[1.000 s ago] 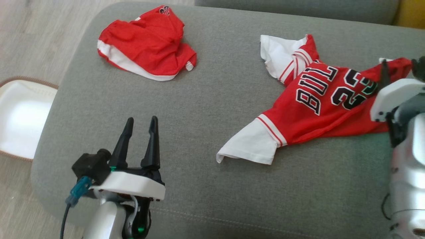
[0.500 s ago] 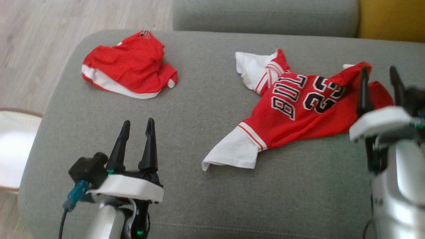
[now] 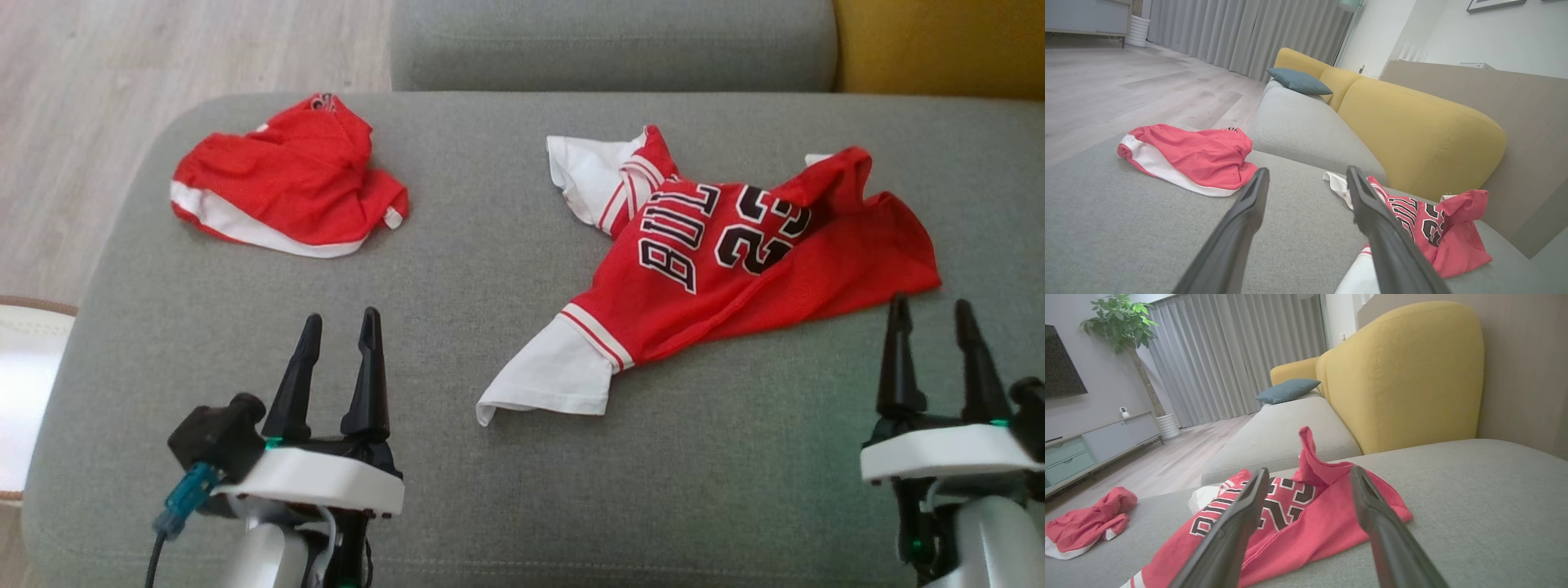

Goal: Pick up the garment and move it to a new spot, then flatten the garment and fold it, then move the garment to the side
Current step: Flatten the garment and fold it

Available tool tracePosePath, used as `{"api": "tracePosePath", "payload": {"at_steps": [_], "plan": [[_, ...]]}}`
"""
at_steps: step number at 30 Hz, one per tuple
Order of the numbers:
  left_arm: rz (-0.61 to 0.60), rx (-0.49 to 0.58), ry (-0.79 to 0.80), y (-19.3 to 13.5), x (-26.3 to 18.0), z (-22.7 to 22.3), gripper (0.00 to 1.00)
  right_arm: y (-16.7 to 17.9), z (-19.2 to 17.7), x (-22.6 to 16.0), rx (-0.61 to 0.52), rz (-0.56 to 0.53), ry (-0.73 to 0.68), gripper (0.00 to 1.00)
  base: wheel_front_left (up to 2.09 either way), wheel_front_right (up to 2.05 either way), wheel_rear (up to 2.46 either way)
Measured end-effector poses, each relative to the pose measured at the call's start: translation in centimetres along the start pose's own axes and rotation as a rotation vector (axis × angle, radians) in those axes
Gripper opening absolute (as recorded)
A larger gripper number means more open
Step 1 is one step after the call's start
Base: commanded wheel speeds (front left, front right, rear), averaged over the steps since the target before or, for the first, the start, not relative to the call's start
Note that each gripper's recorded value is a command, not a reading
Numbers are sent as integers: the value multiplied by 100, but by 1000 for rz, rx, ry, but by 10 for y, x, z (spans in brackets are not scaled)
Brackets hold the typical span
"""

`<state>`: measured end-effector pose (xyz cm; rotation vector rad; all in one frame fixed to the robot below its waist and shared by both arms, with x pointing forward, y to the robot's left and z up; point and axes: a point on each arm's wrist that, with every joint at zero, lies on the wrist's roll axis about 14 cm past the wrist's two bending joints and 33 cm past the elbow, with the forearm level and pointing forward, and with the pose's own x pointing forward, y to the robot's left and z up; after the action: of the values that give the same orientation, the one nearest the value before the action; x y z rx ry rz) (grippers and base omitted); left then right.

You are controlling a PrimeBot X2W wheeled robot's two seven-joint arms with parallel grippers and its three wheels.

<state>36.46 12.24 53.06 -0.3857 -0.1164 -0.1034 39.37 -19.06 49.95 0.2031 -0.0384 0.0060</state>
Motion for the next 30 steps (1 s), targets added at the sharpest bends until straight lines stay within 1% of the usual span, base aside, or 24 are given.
{"api": "tracePosePath", "payload": {"at_steps": [3, 8, 9, 10, 14, 18, 24, 30], "plan": [[0, -5, 15, 0, 2, -5, 100, -6, 1, 2, -16, -14, -3, 100, 0, 0, 0], [1, -10, 48, 2, 7, -17, 100, -19, -9, 16, -93, -49, 74, 100, 0, 0, 0], [3, -10, 56, 3, 11, -20, 100, -24, -11, 29, -56, -70, 97, 100, 0, 0, 0], [5, -10, 58, 4, 14, -21, 100, -26, -15, 36, -55, -76, 123, 100, 0, 0, 0], [-4, -12, 67, 7, 26, -26, 100, -36, -28, 65, -115, -108, 212, 100, 0, 0, 0], [1, -12, 80, 13, 35, -33, 100, -46, -47, 87, -135, -146, 307, 100, 0, 0, 0], [22, -9, 103, 23, 41, -42, 100, -47, -68, 108, -182, -155, 385, 100, 0, 0, 0], [31, -5, 117, 31, 48, -50, 100, -45, -80, 127, -211, -152, 417, 100, 0, 0, 0]]}}
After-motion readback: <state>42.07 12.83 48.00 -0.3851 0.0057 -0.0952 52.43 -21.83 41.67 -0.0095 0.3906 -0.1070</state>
